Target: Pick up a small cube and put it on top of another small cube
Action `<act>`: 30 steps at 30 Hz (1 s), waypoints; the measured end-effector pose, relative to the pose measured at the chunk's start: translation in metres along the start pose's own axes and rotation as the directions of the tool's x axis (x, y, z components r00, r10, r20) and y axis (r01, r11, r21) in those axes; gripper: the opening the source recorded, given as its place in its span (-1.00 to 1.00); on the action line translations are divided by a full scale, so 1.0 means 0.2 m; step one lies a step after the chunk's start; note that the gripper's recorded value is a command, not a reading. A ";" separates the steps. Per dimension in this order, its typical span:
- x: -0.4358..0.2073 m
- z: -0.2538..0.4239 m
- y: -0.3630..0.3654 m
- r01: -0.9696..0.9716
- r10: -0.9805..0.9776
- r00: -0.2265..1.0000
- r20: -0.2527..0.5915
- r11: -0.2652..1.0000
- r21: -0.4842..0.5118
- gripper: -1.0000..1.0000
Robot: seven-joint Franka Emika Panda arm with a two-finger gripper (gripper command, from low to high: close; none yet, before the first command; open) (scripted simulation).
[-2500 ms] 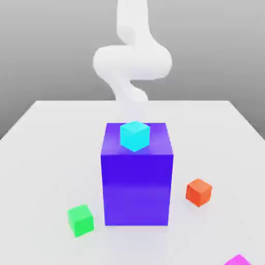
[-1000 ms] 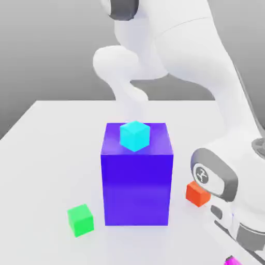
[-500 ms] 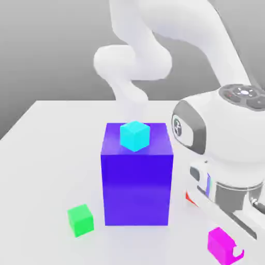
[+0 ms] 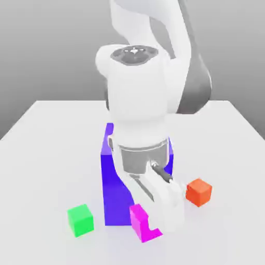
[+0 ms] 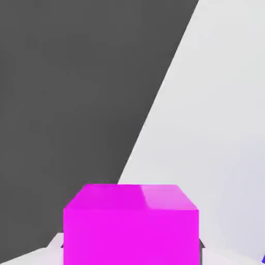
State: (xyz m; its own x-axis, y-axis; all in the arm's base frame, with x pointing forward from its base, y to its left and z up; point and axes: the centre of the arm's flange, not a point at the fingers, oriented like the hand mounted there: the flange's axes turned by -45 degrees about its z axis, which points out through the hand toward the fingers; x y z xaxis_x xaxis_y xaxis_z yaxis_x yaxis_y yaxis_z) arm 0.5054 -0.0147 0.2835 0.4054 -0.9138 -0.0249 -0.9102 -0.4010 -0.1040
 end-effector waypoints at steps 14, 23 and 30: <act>0.27 0.06 0.65 -0.474 0.471 0.880 -0.059 0.879 -0.052 -1.00; 0.33 0.13 0.80 -0.645 0.639 0.763 -0.095 0.763 -0.050 -1.00; 0.35 0.24 0.81 -0.647 0.641 0.762 -0.096 0.761 -0.047 -1.00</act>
State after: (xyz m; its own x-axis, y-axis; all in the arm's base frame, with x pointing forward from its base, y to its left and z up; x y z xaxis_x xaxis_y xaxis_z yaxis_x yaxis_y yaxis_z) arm 0.3907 -0.1397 0.2164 -0.2827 -0.9592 0.0095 -0.9591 0.2825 -0.0160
